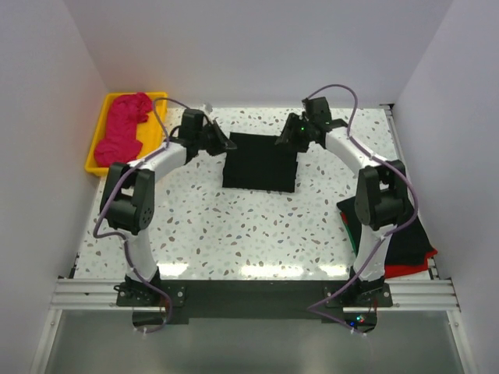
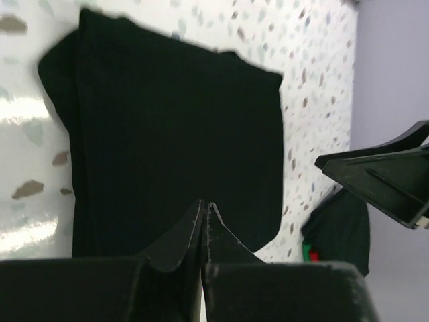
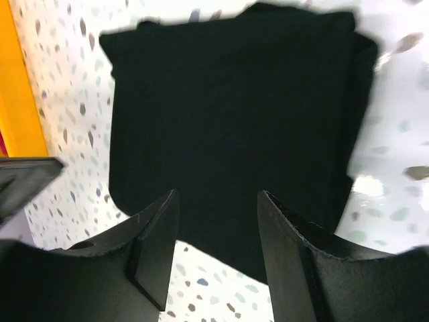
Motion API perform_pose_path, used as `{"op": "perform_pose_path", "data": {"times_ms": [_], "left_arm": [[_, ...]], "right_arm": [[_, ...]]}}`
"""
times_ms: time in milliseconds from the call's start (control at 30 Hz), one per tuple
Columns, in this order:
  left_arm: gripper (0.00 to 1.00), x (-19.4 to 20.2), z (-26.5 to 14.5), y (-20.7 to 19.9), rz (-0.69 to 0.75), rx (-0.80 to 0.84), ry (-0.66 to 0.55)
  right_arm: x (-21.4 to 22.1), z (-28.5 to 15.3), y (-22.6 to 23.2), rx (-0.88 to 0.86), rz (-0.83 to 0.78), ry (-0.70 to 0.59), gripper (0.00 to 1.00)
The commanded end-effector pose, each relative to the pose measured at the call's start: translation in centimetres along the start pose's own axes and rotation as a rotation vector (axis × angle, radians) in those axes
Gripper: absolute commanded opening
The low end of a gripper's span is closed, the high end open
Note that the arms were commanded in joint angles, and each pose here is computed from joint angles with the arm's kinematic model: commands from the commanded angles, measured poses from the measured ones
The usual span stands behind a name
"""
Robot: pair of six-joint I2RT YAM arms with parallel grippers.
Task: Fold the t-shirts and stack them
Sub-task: Fold the tshirt
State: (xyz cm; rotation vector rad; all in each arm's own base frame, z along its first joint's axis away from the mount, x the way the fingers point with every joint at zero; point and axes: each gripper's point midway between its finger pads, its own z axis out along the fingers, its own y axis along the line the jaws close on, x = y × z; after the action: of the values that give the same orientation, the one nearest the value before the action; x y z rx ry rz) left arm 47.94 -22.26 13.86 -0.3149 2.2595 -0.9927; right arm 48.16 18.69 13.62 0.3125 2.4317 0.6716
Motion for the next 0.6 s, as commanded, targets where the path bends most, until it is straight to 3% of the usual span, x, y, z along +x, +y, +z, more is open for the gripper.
{"op": "perform_pose_path", "data": {"times_ms": [0, 200, 300, 567], "left_arm": [[0.01, 3.3, 1.2, 1.4, -0.008, -0.061, 0.031], [0.00, 9.7, 2.4, 5.9, -0.046, -0.176, 0.138], [0.00, 10.8, 2.4, 7.2, -0.064, -0.195, 0.142], [0.02, 8.1, 1.2, 4.2, 0.002, -0.166, 0.100]], "right_arm": [[2.2, 2.0, -0.5, 0.018, -0.032, 0.038, 0.53], [6.0, 4.0, -4.0, 0.100, -0.027, 0.124, 0.52], [7.8, 4.6, -6.0, 0.154, -0.024, 0.164, 0.52], [7.8, 3.1, -5.6, 0.143, -0.028, 0.155, 0.52]]}}
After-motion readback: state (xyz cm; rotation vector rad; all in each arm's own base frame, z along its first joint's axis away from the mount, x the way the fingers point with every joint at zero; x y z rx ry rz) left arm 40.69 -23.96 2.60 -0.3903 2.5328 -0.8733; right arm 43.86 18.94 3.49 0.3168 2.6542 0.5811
